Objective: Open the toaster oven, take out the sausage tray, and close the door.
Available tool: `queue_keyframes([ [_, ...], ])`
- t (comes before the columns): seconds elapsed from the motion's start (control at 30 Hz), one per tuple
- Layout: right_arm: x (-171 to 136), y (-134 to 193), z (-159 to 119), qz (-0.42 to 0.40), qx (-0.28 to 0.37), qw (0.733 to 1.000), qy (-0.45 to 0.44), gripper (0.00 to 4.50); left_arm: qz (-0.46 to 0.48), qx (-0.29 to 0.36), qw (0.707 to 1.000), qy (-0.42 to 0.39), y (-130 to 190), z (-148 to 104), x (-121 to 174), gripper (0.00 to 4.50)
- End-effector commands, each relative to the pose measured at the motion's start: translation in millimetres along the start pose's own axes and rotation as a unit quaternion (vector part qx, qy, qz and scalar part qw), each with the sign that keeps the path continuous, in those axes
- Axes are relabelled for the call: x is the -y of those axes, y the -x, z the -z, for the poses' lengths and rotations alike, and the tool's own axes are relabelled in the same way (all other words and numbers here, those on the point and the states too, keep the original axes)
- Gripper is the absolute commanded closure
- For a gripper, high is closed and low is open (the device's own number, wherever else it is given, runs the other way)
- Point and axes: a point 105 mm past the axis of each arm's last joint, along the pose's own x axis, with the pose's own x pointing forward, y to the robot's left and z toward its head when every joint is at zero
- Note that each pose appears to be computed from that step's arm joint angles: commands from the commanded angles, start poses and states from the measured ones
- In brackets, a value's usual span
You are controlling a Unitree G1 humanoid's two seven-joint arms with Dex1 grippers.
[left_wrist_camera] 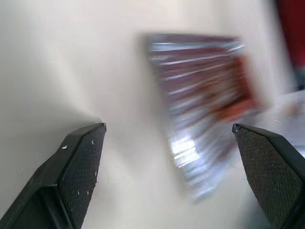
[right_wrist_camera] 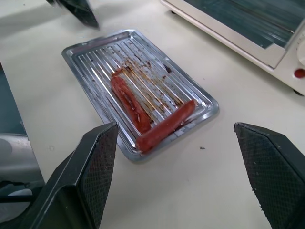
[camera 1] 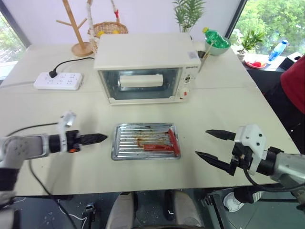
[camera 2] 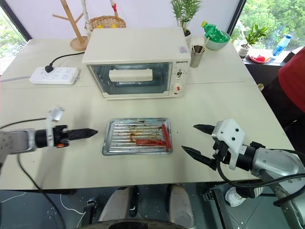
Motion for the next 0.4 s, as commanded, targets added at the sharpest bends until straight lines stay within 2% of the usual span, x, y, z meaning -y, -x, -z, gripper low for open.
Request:
queue_keyframes([
  [0.03,0.3,1.4,-6.9,-0.022,0.007,1.0,0.011,0.53,0.045,-0.005,0.985,-0.166,19.0,-20.4,22.0,0.03],
  [0.23,12.8,3.6,-17.4,-0.06,0.01,0.998,-0.014,0.53,0.127,-0.042,0.937,-0.322,42.0,-46.2,65.2,0.03],
  [0.4,16.1,5.2,-22.9,-0.091,0.0,0.996,-0.021,0.53,0.165,-0.068,0.908,-0.378,45.3,-50.3,89.8,0.03],
])
